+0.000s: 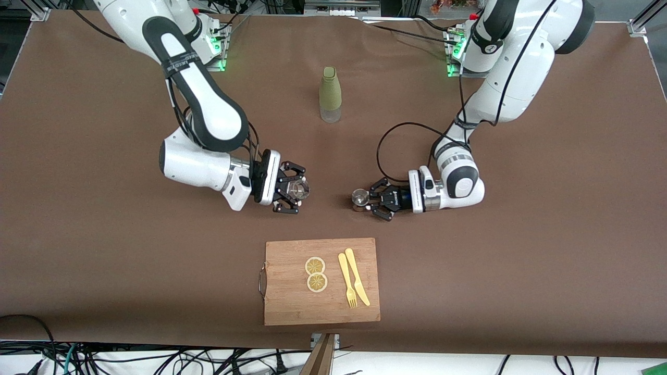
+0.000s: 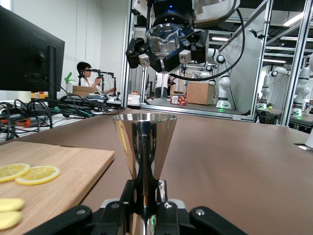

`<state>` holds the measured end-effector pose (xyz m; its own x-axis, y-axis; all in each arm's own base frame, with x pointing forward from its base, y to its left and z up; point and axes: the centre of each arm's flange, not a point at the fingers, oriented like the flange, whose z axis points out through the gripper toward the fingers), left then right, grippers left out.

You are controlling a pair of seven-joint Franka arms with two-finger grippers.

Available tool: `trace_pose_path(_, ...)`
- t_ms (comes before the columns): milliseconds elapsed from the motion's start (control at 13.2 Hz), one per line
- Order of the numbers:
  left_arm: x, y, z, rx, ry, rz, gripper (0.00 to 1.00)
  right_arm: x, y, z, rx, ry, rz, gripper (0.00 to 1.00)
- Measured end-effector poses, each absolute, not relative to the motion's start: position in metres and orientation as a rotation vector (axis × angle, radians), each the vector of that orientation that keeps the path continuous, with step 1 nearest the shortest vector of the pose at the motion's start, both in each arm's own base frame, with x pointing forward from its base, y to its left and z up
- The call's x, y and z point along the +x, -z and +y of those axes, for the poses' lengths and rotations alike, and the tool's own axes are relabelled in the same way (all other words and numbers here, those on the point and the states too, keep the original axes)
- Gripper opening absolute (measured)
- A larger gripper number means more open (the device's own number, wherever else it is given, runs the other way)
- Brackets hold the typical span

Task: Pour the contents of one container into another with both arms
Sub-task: 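Lift the beaker and jigger, bringing both grippers together mid-table, then tilt the beaker with the right gripper, pouring into the held jigger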

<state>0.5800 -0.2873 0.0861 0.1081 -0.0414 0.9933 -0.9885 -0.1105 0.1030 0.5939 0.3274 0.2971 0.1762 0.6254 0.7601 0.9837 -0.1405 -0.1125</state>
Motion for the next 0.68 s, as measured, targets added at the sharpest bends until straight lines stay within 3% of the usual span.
trace_pose_path(304,0.573,-0.097,-0.327,1.361,-1.152,-1.122,0.21,0.572,-0.283,0.337,-1.901,0.741,-1.56,0.13)
trace_pose_path(683,0.561,-0.098,-0.359,1.389,-1.139,-1.103,0.21,0.568,-0.286,0.348,-1.907,0.763,-1.636,0.13)
